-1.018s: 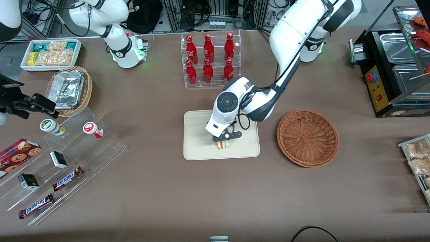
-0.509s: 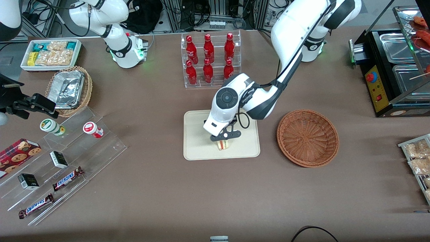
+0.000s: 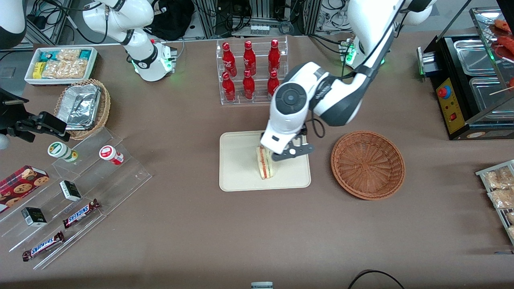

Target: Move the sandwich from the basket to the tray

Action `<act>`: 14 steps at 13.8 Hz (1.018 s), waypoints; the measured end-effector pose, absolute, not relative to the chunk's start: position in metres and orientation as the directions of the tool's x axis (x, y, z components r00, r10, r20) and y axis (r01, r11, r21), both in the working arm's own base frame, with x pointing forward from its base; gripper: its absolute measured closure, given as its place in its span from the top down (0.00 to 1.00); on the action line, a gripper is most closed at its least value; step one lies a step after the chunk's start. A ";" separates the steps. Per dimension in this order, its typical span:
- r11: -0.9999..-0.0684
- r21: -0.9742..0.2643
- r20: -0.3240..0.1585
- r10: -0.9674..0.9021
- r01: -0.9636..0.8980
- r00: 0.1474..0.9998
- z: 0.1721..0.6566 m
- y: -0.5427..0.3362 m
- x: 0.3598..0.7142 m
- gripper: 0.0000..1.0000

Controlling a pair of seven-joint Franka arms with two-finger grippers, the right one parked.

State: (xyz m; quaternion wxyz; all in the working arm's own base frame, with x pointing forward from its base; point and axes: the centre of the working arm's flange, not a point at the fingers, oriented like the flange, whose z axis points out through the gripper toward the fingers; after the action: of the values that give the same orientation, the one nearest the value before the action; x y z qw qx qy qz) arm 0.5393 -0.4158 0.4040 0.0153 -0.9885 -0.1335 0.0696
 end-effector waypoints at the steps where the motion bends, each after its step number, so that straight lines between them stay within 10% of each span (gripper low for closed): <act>1: -0.955 -0.055 -0.133 0.297 0.293 0.945 0.410 -0.395 0.551 1.00; 14: -0.986 -0.076 -0.250 0.165 0.151 0.954 0.473 -0.144 0.591 1.00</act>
State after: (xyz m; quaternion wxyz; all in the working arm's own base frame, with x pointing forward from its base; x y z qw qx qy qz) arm 0.5909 -0.1439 0.4734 0.0279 -0.9880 -0.0801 0.1289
